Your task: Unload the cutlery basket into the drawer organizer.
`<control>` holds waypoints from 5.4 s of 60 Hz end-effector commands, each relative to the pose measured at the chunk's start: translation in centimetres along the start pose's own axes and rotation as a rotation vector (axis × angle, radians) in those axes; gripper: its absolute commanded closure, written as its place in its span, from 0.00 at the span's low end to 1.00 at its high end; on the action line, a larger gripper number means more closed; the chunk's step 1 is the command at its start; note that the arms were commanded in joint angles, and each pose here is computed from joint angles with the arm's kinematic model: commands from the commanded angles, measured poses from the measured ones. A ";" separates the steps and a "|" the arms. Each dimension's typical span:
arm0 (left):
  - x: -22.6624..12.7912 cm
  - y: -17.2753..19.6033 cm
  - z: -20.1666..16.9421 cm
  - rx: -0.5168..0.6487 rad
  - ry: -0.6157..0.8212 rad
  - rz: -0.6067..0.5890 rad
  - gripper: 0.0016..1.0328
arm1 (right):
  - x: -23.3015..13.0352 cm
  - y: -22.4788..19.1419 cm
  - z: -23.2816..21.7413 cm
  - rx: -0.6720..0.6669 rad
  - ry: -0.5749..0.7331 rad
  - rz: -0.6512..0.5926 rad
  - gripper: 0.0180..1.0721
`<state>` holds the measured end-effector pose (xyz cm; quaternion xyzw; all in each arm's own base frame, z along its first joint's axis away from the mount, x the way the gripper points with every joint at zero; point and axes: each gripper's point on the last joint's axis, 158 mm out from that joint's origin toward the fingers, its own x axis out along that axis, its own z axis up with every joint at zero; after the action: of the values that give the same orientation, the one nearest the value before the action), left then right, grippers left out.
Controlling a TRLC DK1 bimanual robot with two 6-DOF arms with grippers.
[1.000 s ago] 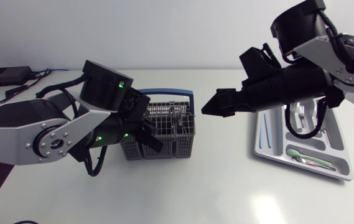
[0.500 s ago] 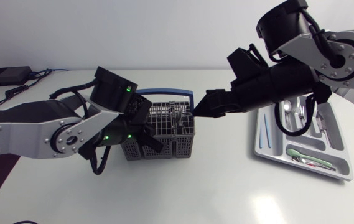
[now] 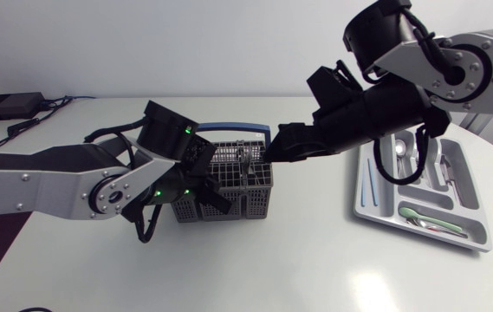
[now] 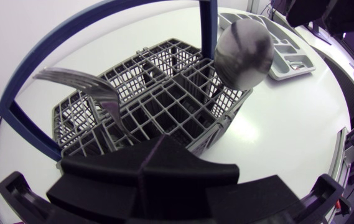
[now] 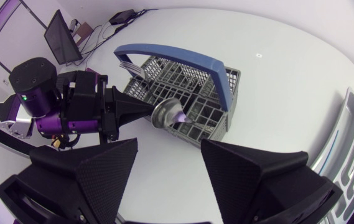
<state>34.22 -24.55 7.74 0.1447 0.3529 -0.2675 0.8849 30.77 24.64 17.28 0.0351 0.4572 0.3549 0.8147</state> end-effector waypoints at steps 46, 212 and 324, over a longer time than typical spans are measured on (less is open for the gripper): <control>0.7 -0.3 -0.6 -0.037 0.004 -0.022 0.86 | 4.8 0.8 0.7 0.082 0.111 -0.030 0.63; -1.5 -2.9 0.8 0.137 -0.062 -0.144 0.86 | -1.3 3.4 1.2 -0.342 0.024 0.062 0.95; -6.4 -5.7 3.6 0.277 -0.173 -0.322 0.83 | -8.2 6.5 -0.3 -0.558 -0.014 0.208 0.95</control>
<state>29.01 -28.10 11.45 0.1918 0.2932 -0.4552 0.8185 23.65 25.17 23.52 -0.1765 0.3339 0.5617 0.7361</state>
